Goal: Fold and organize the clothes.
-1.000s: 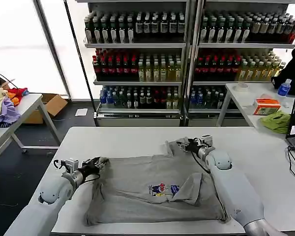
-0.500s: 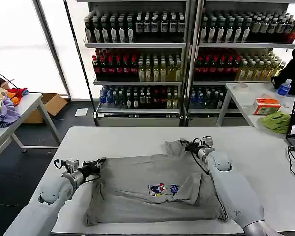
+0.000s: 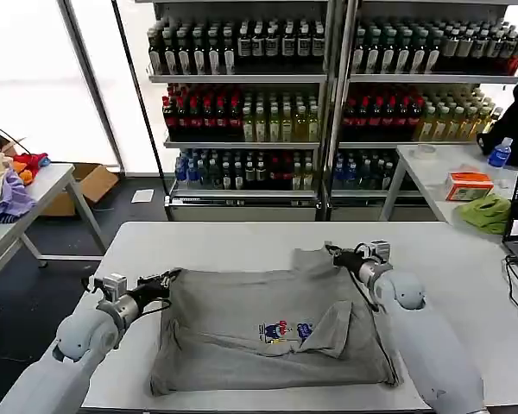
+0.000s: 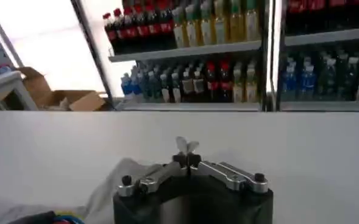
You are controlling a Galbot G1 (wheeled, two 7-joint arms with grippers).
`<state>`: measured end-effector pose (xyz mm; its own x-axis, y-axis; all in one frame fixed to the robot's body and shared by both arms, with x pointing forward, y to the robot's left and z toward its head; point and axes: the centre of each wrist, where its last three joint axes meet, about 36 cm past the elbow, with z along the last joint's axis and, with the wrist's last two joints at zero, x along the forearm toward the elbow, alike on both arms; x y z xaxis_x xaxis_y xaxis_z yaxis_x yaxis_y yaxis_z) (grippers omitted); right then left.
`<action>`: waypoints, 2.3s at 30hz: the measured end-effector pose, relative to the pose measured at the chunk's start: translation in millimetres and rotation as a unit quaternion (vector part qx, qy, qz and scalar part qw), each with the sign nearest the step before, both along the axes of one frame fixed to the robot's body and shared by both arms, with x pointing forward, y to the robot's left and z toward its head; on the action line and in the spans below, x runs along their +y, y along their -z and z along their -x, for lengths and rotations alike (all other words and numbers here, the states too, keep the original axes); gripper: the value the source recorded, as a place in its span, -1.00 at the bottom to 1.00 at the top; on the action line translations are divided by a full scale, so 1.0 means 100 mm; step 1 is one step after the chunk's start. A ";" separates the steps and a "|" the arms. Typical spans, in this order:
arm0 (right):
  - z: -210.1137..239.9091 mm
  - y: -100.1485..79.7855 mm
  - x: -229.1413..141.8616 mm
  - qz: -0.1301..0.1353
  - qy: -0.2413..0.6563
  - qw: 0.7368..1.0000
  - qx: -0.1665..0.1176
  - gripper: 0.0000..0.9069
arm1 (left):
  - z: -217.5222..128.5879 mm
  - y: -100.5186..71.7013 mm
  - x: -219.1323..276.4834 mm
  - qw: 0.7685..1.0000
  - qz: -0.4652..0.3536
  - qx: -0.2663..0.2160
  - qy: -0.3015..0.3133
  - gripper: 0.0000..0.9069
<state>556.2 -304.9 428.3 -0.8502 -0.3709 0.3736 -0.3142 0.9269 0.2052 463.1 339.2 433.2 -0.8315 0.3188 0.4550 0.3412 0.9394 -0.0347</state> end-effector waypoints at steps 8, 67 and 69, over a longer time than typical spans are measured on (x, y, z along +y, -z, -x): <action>0.57 -0.22 -0.09 -0.024 -0.002 0.999 -0.026 -1.00 | 0.26 -0.14 -0.02 1.000 -0.003 -0.017 0.006 -0.98; 2.44 0.19 -0.71 0.045 0.088 0.982 -0.163 1.00 | 2.13 0.02 -0.69 0.992 -0.054 -0.024 -0.109 1.00; 2.46 0.22 -0.73 0.047 0.092 0.980 -0.169 1.00 | 2.13 0.11 -0.75 0.991 -0.053 -0.026 -0.120 1.00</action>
<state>310.6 -378.2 406.5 -0.9807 -0.1761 0.0848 -0.1742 0.9843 0.0286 250.2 264.1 422.3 -0.9010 0.0618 0.4294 0.1060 0.9912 0.0798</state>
